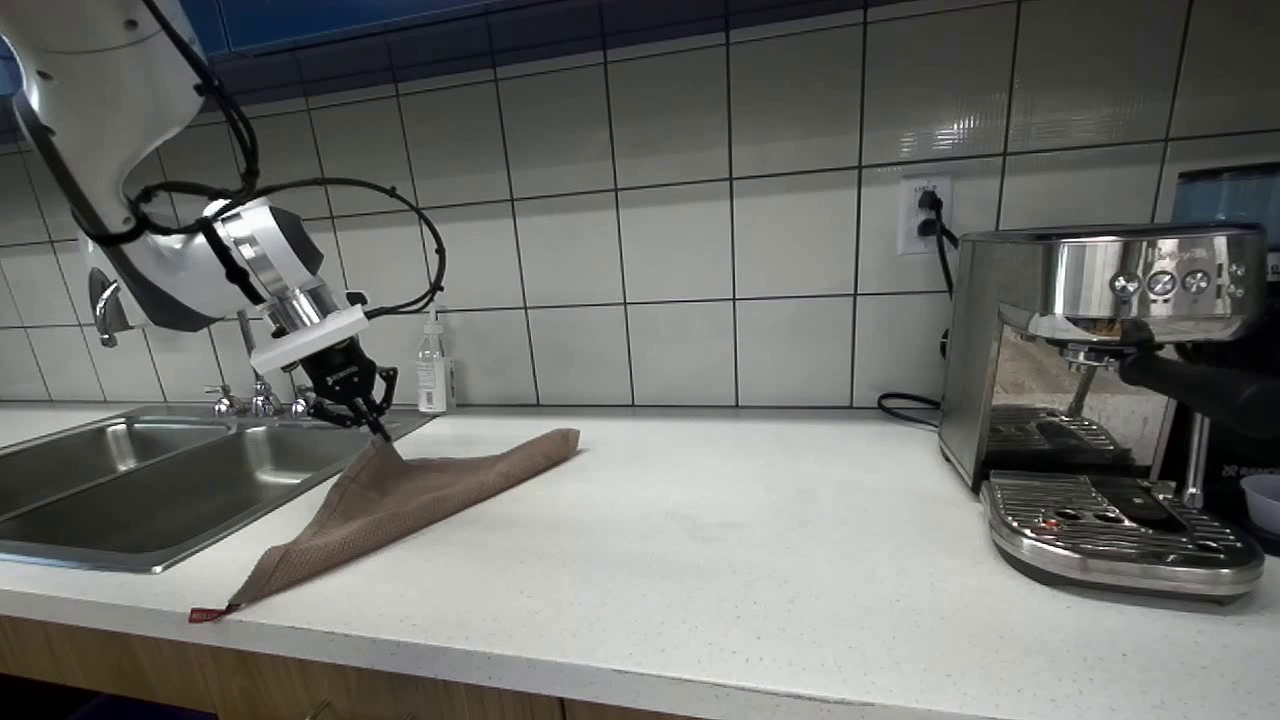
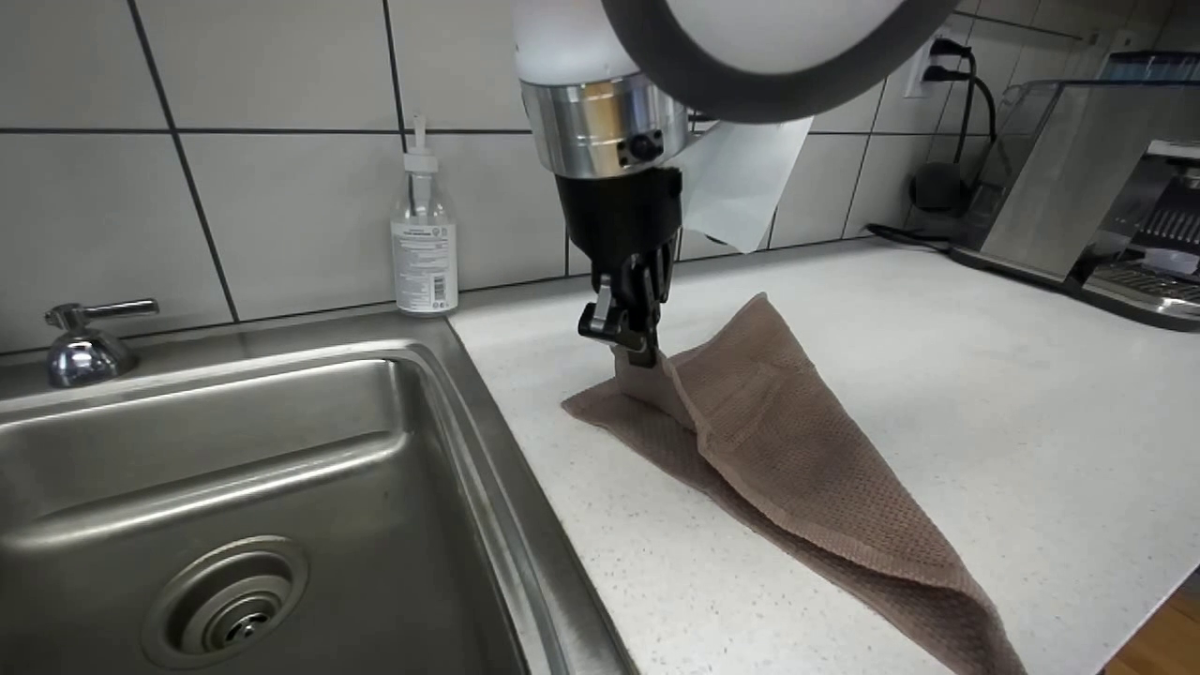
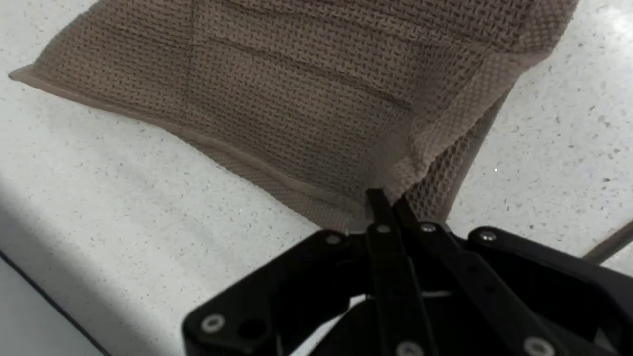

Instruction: Fold the brown towel twice

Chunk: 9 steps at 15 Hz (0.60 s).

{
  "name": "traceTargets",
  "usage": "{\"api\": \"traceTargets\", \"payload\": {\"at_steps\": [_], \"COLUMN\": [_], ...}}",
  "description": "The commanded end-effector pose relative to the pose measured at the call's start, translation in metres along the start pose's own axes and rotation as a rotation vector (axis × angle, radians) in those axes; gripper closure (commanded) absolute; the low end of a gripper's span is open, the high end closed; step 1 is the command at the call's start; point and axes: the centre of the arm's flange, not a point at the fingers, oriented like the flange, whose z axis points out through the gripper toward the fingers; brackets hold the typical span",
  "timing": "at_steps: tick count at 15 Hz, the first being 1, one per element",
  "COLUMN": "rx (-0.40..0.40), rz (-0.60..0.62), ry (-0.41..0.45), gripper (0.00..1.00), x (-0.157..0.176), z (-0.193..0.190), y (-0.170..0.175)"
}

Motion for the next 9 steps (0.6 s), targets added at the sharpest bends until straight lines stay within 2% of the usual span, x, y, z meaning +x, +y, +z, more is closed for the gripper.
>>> {"api": "traceTargets", "payload": {"at_steps": [1,4,5,6,9], "rx": [-0.010,-0.014,-0.015,-0.017,-0.018], "rz": [0.041,0.052,0.056,0.058,0.068], "ry": [-0.008,-0.009,-0.009,-0.008,0.000], "gripper": [0.99,0.99,0.72,0.71,0.50], "x": [0.0100,0.0099,0.0098,0.0097,0.0081], "z": [-0.0012,-0.0011,-0.0015,-0.0019,-0.0062], "y": [0.0011,0.0021,0.0029,0.0038,0.0085]}}
